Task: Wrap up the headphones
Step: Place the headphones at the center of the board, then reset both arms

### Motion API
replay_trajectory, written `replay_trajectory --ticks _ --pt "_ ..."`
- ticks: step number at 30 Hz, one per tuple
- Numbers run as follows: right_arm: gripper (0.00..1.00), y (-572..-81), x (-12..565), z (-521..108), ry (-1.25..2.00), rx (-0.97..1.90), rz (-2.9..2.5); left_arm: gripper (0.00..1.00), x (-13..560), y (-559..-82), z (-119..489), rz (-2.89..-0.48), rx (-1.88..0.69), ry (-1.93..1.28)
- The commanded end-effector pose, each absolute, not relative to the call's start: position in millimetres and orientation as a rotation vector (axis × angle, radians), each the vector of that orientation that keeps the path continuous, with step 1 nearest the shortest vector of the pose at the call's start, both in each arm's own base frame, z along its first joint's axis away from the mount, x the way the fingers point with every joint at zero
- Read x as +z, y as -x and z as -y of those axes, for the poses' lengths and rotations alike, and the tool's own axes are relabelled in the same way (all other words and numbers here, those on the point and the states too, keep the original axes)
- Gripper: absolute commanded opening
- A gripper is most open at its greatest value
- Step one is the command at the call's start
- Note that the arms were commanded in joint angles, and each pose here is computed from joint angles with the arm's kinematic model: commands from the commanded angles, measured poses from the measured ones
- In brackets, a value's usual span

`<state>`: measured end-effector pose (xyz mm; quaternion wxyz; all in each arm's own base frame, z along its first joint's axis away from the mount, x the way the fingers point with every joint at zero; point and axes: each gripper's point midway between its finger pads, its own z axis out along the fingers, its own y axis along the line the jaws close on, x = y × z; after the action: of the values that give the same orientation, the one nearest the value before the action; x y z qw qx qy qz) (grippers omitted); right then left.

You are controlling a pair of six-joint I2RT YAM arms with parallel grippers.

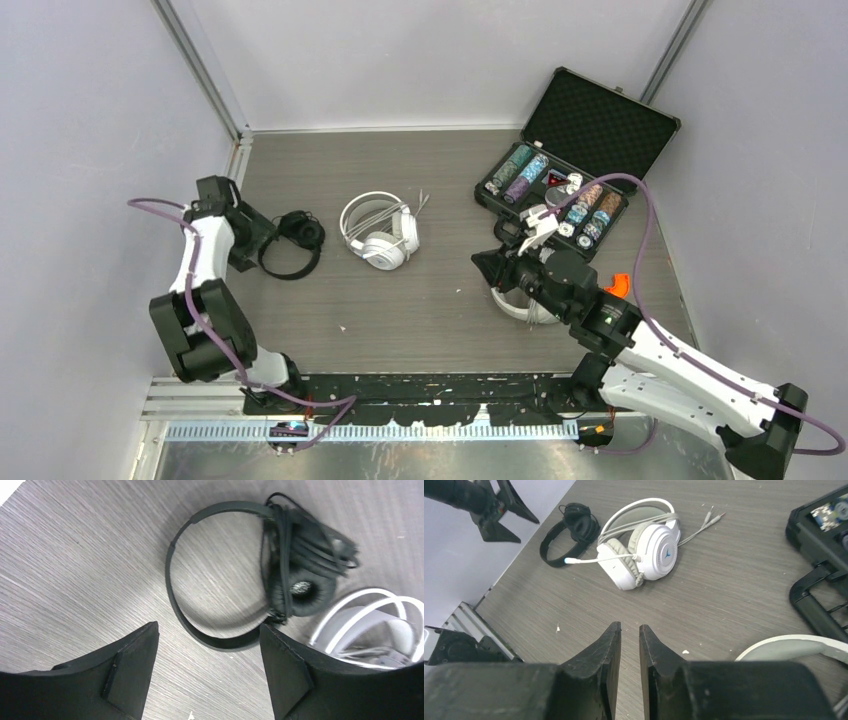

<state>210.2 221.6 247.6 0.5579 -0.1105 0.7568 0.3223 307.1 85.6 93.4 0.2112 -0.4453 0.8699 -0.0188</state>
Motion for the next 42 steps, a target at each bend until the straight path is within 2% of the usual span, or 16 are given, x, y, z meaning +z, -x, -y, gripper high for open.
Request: replay_trajectory --ticks 1,6,7,8,9,10,14,18,25,29,33,42 --pt "0.29 -213 268 -240 0.193 0.885 -1.759 0.77 139 -313 -76 -2.330 -0.154 1.178" --pt "0.48 -221 261 -255 0.167 0.891 -1.852 0.78 176 -316 -26 -2.396 -0.505 0.911" --pt "0.57 -223 260 -259 0.165 0.887 -1.873 0.79 183 -313 -15 -2.415 -0.545 0.851" --pt "0.67 -225 261 -262 0.171 0.882 -1.893 0.82 191 -311 -3 -2.425 -0.583 0.781" --pt "0.79 -227 264 -264 0.183 0.867 -1.914 0.94 198 -310 11 -2.428 -0.615 0.706" --pt "0.80 -229 266 -266 0.191 0.846 -1.941 0.99 206 -308 27 -2.432 -0.655 0.625" --pt "0.82 -238 272 -264 0.193 0.733 -2.035 1.00 250 -287 81 -2.402 -0.824 0.303" --pt "0.86 -256 287 -233 -0.051 0.565 -2.045 1.00 293 -269 110 -2.238 -0.903 0.070" --pt "0.87 -253 325 -196 -0.199 0.438 -2.050 1.00 326 -236 131 -2.144 -1.000 0.010" --pt "0.88 -250 342 -190 -0.182 0.433 -2.025 1.00 347 -225 123 -2.056 -0.895 -0.044" --pt "0.88 -249 361 -183 -0.256 0.475 -1.975 1.00 349 -210 123 -2.083 -0.849 -0.108" --pt "0.88 -233 345 -158 -0.294 0.466 -1.956 1.00 338 -205 120 -2.055 -0.784 -0.118"
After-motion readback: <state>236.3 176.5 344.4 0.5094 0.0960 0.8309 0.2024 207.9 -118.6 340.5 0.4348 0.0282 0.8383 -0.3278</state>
